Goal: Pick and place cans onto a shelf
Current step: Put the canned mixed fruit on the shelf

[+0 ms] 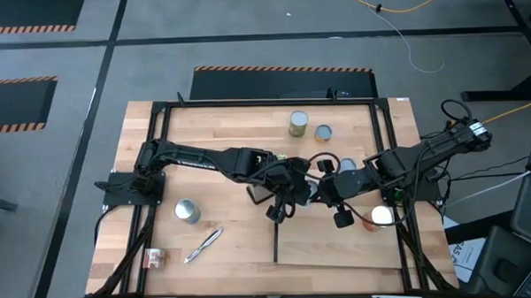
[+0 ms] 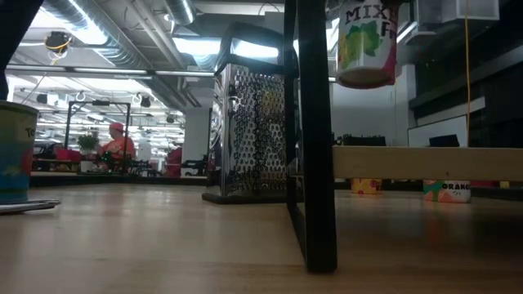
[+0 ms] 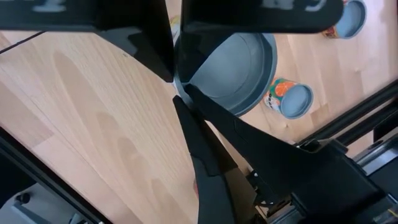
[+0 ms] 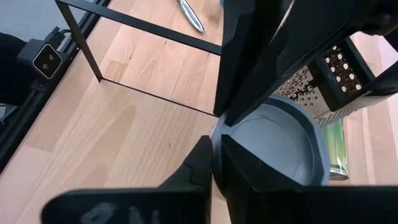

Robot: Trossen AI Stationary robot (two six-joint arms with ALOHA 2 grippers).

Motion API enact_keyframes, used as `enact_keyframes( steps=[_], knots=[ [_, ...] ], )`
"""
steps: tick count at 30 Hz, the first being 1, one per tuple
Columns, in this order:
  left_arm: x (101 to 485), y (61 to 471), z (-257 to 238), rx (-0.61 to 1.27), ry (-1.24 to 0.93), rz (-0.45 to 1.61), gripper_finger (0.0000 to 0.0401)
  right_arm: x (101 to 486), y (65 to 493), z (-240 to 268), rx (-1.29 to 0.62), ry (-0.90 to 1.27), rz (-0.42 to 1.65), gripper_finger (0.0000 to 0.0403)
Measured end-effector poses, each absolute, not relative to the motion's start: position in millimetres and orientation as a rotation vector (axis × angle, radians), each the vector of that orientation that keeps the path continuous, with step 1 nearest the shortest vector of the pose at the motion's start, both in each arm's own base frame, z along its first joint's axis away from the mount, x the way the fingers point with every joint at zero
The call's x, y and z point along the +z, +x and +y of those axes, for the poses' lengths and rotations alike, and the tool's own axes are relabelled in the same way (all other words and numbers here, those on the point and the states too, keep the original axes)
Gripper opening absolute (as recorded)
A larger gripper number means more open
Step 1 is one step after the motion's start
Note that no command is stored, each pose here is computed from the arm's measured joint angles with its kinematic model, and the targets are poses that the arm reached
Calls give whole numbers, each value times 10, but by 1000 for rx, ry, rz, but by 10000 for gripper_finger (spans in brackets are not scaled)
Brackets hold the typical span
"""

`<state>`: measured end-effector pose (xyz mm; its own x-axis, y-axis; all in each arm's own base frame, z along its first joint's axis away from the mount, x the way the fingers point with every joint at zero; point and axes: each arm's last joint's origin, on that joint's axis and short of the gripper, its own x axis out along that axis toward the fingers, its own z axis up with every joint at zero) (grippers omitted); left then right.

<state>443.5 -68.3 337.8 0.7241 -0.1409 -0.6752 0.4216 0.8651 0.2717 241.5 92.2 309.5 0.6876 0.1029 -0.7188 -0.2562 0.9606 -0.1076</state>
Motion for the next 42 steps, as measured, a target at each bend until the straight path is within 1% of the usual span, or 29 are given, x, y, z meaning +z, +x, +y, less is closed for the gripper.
enact_keyframes(
  steps=[4, 9, 12, 20, 32, 39, 42],
  knots=[
    [3411, 4430, -682, -316, 426, 682, 37, 3044, 2397, 916, 210, -235, 829, 20],
    [3406, 4427, -685, -317, 427, 688, 70, 3061, 2391, 923, 212, -231, 820, 20],
    [3406, 4428, -678, -299, 434, 692, 81, 3090, 2354, 946, 226, -233, 807, 20],
    [3409, 4432, -671, -281, 442, 690, 81, 3194, 2140, 1055, 251, -131, 806, 20],
    [3401, 4437, -663, -251, 455, 697, 83, 3264, 1771, 1498, 418, 107, 856, 20],
    [3398, 4438, -663, -251, 453, 698, 84, 3266, 1454, 1810, 382, 127, 820, 21],
    [3395, 4438, -661, -251, 453, 699, 84, 3238, 1307, 1954, 406, 100, 813, 21]
  ],
)
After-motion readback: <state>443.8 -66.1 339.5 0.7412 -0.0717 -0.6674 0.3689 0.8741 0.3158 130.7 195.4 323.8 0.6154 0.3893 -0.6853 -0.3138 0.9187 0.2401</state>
